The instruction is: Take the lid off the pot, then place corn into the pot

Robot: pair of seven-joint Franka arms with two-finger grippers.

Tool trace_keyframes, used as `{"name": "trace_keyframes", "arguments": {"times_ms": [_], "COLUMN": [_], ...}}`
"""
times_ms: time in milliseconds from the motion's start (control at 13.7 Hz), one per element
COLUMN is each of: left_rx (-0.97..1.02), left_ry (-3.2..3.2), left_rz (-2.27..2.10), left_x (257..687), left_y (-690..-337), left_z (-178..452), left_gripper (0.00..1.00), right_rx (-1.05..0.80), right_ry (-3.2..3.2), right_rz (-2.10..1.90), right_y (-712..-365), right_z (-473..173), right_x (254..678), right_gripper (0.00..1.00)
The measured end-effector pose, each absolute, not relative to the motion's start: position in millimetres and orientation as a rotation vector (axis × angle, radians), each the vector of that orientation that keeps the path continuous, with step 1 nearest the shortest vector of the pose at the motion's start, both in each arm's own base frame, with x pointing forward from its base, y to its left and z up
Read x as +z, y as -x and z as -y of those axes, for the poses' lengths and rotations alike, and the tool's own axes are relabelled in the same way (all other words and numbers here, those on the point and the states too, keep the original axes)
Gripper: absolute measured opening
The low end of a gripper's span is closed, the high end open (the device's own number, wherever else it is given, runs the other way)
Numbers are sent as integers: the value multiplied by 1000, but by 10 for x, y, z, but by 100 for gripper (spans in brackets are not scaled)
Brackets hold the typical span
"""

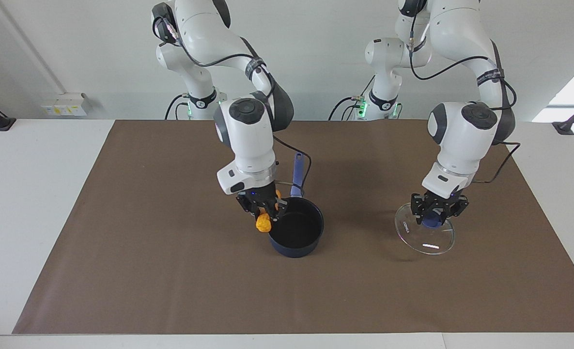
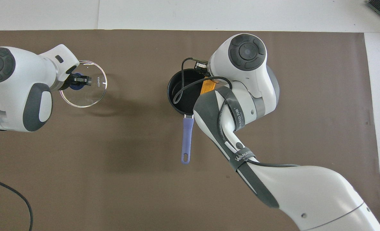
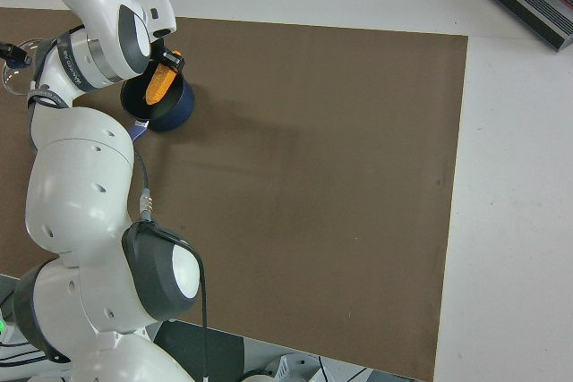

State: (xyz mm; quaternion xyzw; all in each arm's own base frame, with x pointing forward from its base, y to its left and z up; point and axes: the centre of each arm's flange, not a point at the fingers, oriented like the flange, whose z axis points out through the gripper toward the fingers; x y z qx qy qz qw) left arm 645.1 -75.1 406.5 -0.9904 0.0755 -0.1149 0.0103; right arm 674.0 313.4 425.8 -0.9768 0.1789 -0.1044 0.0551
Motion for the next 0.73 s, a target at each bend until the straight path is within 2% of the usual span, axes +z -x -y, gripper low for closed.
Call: {"name": "trace_keyframes", "arguments": {"times_ms": [293, 732], "left_rx": [-328, -280], "left_ry": [3085, 3089], "left_rz": [-305, -294], "left_x": [3794, 3611], "left_y": [-6529, -6536], "left_z": [418, 200], "left_gripper": [60, 60], "right_rx": [-335, -365], "right_ry": [2950, 2933], "right_rz": [-523, -513], "right_y": [-6745, -6787], "right_z": [-3475, -3525], "right_x": [4002, 3837], "right_gripper": [41, 41]}}
